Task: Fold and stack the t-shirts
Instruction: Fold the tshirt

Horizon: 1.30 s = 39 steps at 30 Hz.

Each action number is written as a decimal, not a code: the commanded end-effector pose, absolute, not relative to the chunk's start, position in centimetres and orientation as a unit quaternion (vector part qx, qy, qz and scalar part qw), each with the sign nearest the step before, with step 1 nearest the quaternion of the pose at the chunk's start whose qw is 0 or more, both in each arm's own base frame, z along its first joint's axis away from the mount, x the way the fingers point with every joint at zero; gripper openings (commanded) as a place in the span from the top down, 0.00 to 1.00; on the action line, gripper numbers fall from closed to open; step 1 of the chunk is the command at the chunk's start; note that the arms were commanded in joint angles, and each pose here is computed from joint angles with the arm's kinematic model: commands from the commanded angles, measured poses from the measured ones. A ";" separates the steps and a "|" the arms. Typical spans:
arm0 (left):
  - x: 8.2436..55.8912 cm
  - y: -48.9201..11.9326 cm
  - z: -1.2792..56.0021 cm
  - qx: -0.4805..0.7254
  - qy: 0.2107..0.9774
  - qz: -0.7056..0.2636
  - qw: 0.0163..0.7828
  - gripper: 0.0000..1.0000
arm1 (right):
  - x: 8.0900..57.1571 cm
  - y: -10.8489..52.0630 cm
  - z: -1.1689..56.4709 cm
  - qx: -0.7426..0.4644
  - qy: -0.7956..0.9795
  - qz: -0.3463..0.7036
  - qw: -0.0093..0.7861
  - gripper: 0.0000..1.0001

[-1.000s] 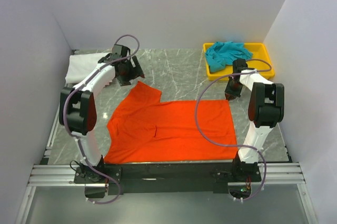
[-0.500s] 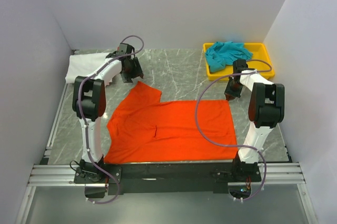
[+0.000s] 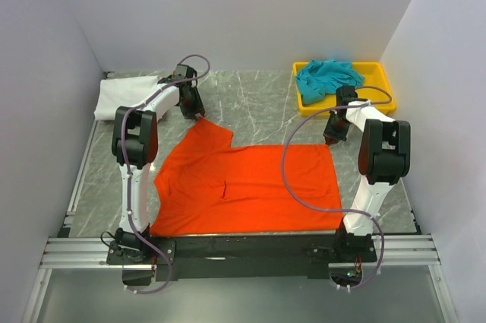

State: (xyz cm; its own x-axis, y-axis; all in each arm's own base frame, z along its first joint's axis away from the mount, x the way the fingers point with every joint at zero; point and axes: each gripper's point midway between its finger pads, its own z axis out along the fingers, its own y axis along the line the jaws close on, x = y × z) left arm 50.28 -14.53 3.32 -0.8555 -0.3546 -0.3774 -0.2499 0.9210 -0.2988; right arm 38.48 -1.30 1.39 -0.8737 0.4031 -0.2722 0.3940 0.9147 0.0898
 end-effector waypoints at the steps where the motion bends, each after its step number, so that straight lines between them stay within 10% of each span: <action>1: 51.1 -15.1 4.9 -0.148 0.950 -0.138 0.236 0.59 | 36.8 -0.9 0.9 0.204 0.972 0.024 0.115 1.00; 15: 50.3 -15.8 4.0 -0.148 0.952 -0.150 0.220 1.00 | 36.8 -0.5 1.1 0.201 0.972 0.035 0.115 1.00; 39: 58.1 -18.0 12.9 -0.131 0.908 -0.220 0.331 1.00 | 41.9 -1.3 7.5 0.211 0.963 0.030 0.167 1.00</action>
State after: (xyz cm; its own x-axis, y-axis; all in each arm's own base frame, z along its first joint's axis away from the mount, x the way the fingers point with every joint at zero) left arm 56.89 -17.58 12.13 -0.7584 -0.3843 -0.5265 -0.1258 0.8788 -0.4603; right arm 40.88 -0.80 6.21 -0.8663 0.4088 -0.2870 0.3851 0.9126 0.1376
